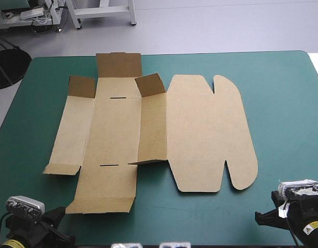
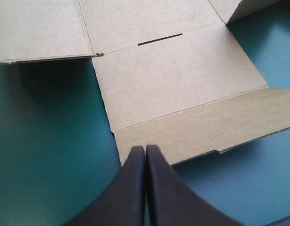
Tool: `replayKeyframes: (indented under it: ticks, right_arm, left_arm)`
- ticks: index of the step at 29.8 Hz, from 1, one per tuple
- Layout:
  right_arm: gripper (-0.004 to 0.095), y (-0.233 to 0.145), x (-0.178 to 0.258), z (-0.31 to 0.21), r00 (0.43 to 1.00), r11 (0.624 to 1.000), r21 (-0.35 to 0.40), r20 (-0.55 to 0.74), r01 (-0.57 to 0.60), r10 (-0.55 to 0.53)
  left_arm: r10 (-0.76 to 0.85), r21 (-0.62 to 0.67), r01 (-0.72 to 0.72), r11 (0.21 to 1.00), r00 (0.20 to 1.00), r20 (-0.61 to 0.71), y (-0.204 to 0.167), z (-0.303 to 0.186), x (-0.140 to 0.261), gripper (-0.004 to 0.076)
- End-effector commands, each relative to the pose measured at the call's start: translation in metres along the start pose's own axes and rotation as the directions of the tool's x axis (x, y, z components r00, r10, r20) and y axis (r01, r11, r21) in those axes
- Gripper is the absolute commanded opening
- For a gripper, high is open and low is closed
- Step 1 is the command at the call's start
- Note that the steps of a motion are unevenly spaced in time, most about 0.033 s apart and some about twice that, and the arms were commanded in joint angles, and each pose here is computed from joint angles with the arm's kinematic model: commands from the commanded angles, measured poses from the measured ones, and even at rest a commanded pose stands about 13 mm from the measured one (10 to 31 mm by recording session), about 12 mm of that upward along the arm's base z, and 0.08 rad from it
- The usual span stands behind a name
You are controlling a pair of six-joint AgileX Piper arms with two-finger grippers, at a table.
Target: Fold the box
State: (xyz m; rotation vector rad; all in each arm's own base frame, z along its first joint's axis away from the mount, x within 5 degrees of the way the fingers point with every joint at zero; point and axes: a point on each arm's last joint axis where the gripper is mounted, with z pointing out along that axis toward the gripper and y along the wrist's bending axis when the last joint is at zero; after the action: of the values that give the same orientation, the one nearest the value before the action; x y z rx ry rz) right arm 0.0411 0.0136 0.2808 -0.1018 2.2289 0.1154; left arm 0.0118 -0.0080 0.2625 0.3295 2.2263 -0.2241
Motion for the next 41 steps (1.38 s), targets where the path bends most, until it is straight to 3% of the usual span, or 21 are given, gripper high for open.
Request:
replayKeyframes:
  ticks: [1, 18, 25, 30, 35, 41]
  right_arm:
    - [-0.0013, 0.000, -0.012, -0.003, 0.998, 1.000, 0.000, 0.070, 0.002, -0.002]
    - [-0.0013, 0.000, -0.012, -0.003, 0.998, 1.000, 0.000, 0.070, 0.002, -0.002]
    - [-0.0013, 0.000, -0.012, -0.003, 0.998, 1.000, 0.000, 0.070, 0.002, -0.002]
    - [-0.0013, 0.000, -0.012, -0.003, 0.998, 1.000, 0.000, 0.070, 0.002, -0.002]
    - [-0.0013, 0.000, -0.012, -0.003, 0.998, 1.000, 0.000, 0.070, 0.002, -0.002]
    - [-0.0013, 0.000, -0.012, -0.003, 0.998, 1.000, 0.000, 0.070, 0.002, -0.002]
  left_arm:
    - [-0.001, 0.006, 0.000, 1.000, 0.997, 0.074, -0.001, -0.004, -0.012, -0.0008]
    - [0.000, 0.007, -0.001, 1.000, 0.994, 0.111, -0.001, -0.010, -0.019, -0.0009]
    - [0.027, -0.038, -0.022, 0.999, 0.989, 0.144, 0.001, -0.030, -0.068, -0.0008]
    - [0.029, -0.045, -0.025, 0.999, 0.995, 0.091, 0.000, -0.023, -0.110, -0.0008]
    - [0.032, -0.056, -0.032, 0.998, 0.999, -0.015, 0.002, 0.008, -0.147, -0.0008]
    - [0.045, -0.098, -0.049, 0.994, 0.998, -0.050, 0.007, 0.050, -0.184, -0.0008]
